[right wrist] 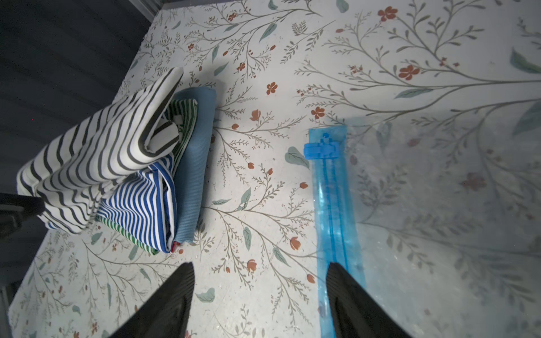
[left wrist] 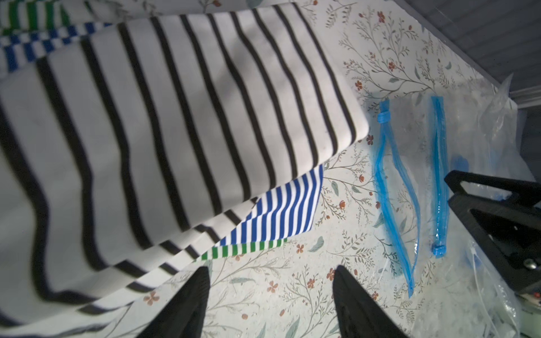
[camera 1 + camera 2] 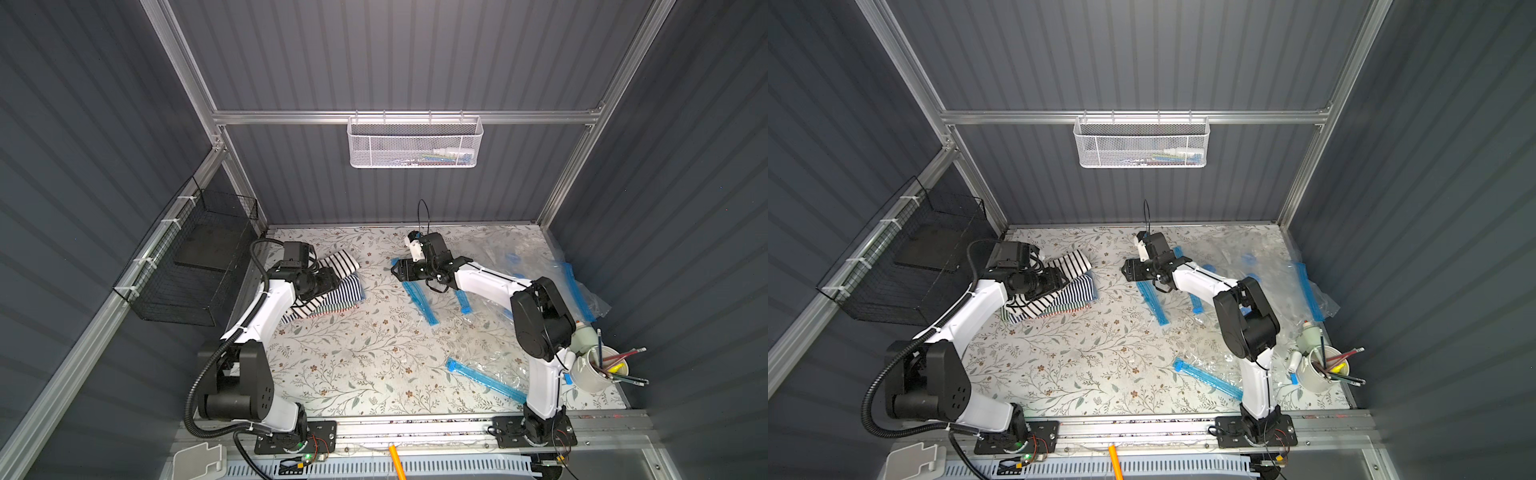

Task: Take the tank top out of the vacuum bag
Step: Adjust the tank top.

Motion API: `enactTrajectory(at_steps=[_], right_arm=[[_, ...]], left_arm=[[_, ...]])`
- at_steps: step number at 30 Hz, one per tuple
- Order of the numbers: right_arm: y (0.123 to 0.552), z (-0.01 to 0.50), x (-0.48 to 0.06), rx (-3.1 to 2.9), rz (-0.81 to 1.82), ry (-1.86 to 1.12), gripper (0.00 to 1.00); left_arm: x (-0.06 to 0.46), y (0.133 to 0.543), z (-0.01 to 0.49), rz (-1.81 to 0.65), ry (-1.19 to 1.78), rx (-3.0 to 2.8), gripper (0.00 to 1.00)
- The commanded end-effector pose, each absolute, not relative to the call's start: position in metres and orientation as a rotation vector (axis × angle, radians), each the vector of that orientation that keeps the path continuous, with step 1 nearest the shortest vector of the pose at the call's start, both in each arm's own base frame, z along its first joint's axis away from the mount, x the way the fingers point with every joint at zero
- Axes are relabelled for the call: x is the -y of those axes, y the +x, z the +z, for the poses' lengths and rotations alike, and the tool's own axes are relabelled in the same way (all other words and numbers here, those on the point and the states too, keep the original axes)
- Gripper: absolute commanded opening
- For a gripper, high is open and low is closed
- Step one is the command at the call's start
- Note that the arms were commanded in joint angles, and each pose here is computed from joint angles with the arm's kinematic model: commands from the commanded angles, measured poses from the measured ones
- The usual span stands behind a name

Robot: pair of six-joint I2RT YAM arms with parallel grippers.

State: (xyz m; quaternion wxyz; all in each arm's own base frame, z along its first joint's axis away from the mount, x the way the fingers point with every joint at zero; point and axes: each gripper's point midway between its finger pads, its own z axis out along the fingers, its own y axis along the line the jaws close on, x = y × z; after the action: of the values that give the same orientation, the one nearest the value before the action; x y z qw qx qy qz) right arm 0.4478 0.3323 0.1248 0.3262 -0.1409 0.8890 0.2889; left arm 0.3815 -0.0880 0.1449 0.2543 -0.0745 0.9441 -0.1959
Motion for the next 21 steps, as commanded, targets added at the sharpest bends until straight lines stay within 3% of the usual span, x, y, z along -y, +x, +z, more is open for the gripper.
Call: enactTrajectory(at_steps=[1,13,21], right_arm=[[0.452,0.14,-0.331,-2.288,0.819,-0.346,0.72],[0.448,0.133,-0.306,-2.31,0.847,-0.279,0.71],[0.442,0.131,-0.297,-2.325,0.88,-0.266,0.7]], left_arm=[[0.093,0.394,0.142,-0.432,-0.07,-2.555,0.69],[0.078,0.41,0.121,0.023,0.057,-2.533,0.66],[0.083,0.411,0.105,0.056,0.143,-2.523,0.61]])
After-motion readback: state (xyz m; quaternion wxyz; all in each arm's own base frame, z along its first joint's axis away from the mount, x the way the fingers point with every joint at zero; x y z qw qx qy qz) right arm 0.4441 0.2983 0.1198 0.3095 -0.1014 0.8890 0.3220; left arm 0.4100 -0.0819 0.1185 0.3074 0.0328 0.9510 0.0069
